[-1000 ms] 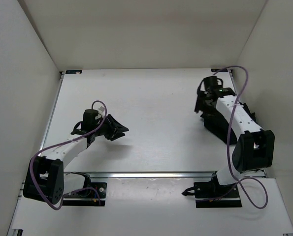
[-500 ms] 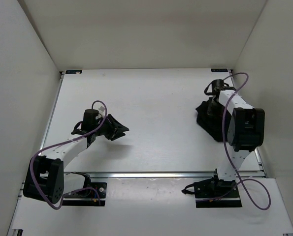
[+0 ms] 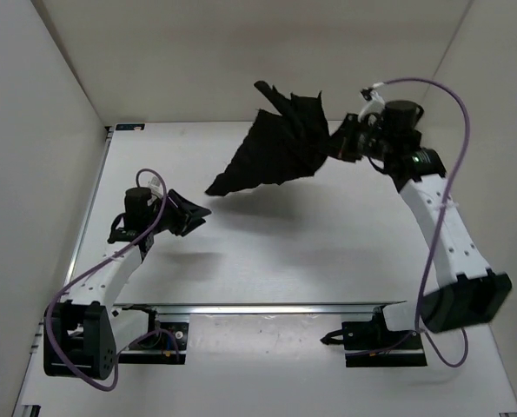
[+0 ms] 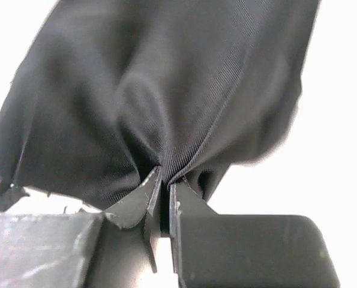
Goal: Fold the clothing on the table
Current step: Move the skirt to the center of the board, then flatten the skirt out
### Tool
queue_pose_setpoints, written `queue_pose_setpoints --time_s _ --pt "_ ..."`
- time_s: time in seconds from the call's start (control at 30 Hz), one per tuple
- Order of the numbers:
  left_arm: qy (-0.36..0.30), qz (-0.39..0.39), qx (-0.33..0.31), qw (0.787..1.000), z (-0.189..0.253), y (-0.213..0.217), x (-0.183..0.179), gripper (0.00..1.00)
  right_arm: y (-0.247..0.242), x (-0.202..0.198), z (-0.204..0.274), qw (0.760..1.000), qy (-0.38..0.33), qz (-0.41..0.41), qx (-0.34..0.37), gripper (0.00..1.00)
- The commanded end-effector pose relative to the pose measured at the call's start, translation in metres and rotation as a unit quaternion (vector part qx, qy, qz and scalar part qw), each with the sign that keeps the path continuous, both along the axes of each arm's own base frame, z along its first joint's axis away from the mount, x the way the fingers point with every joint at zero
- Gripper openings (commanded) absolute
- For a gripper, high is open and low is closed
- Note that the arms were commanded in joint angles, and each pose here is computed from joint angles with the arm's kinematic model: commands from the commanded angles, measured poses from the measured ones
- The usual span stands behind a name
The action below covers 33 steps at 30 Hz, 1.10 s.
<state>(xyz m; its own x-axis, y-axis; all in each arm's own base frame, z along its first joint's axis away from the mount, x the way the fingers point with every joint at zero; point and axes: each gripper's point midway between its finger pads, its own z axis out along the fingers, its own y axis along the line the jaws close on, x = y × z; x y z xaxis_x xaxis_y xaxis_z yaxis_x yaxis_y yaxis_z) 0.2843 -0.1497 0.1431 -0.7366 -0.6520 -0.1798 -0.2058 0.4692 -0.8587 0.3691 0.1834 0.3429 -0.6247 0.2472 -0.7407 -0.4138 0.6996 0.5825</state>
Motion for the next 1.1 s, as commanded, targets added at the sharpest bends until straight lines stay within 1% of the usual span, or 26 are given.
queue_pose_setpoints --time_s 0.0,0.03,0.07,0.1,0.13,0.17,0.2,0.23,0.3,0.33,0.4,0.43,0.47,0.57,0.63,0.67,0.73,0.87,0.9,0.97,1.07 --pt "-0.046 0.001 0.005 0.999 0.033 0.009 0.009 0.52 -0.027 -0.041 -0.077 0.993 0.117 -0.029 0.011 0.04" --pt "-0.045 0.0 0.006 0.999 0.033 0.008 0.009 0.53 -0.034 -0.061 -0.116 0.986 0.162 -0.025 -0.01 0.16" --pt "-0.043 -0.008 0.004 0.999 0.032 0.006 0.007 0.53 -0.05 -0.068 -0.139 0.98 0.188 -0.05 -0.033 0.23" --pt "-0.035 -0.01 0.005 0.999 0.025 0.006 0.005 0.53 -0.062 -0.088 -0.173 0.969 0.23 -0.057 -0.064 0.32" --pt "-0.026 -0.013 0.007 1.0 0.017 0.005 0.002 0.53 -0.084 -0.1 -0.203 0.956 0.256 -0.09 -0.11 0.38" --pt "-0.019 -0.016 0.007 1.0 0.013 0.004 0.0 0.53 -0.105 -0.107 -0.22 0.944 0.264 -0.129 -0.149 0.42" --pt "-0.016 -0.019 0.012 1.0 0.009 0.003 -0.002 0.53 -0.122 -0.11 -0.227 0.934 0.267 -0.155 -0.181 0.45" --pt "-0.007 -0.021 0.012 1.0 0.004 0.001 -0.005 0.54 -0.13 -0.115 -0.232 0.927 0.271 -0.163 -0.201 0.47" --pt "-0.002 -0.03 0.011 0.999 -0.001 -0.005 -0.007 0.54 -0.153 -0.115 -0.235 0.907 0.273 -0.195 -0.254 0.49" --pt "0.005 -0.037 0.009 0.999 -0.005 -0.009 -0.007 0.54 -0.158 -0.113 -0.23 0.903 0.269 -0.204 -0.266 0.49" --pt "0.011 -0.052 0.016 0.998 -0.005 -0.022 -0.009 0.56 -0.157 -0.108 -0.225 0.903 0.254 -0.201 -0.284 0.49" --pt "0.011 -0.059 0.02 0.998 -0.006 -0.027 -0.009 0.56 -0.154 -0.1 -0.216 0.908 0.236 -0.201 -0.28 0.49" --pt "0.013 -0.068 0.022 0.997 -0.005 -0.038 -0.011 0.58 -0.147 -0.098 -0.214 0.913 0.228 -0.19 -0.279 0.52" --pt "0.029 -0.102 0.015 0.994 -0.01 -0.069 -0.024 0.59 -0.125 -0.096 -0.215 0.922 0.22 -0.159 -0.276 0.53" --pt "0.053 -0.133 0.017 0.99 -0.023 -0.091 -0.041 0.6 -0.104 -0.102 -0.225 0.928 0.23 -0.128 -0.265 0.53" --pt "0.056 -0.14 0.018 0.988 -0.027 -0.095 -0.042 0.6 -0.096 -0.108 -0.231 0.93 0.239 -0.111 -0.258 0.53" --pt "0.076 -0.17 0.032 0.982 -0.042 -0.113 -0.062 0.6 -0.085 -0.117 -0.242 0.929 0.251 -0.102 -0.253 0.53" --pt "0.135 -0.193 0.046 0.971 -0.089 -0.114 -0.093 0.6 -0.071 -0.139 -0.271 0.921 0.287 -0.073 -0.253 0.52" --pt "0.142 -0.199 0.045 0.969 -0.093 -0.113 -0.098 0.59 -0.071 -0.142 -0.274 0.92 0.287 -0.069 -0.257 0.52" --pt "0.176 -0.2 0.06 0.962 -0.114 -0.101 -0.11 0.59 -0.074 -0.15 -0.286 0.91 0.303 -0.066 -0.276 0.52" --pt "0.189 -0.19 0.092 0.959 -0.126 -0.085 -0.102 0.59 -0.079 -0.159 -0.303 0.899 0.325 -0.061 -0.286 0.52"
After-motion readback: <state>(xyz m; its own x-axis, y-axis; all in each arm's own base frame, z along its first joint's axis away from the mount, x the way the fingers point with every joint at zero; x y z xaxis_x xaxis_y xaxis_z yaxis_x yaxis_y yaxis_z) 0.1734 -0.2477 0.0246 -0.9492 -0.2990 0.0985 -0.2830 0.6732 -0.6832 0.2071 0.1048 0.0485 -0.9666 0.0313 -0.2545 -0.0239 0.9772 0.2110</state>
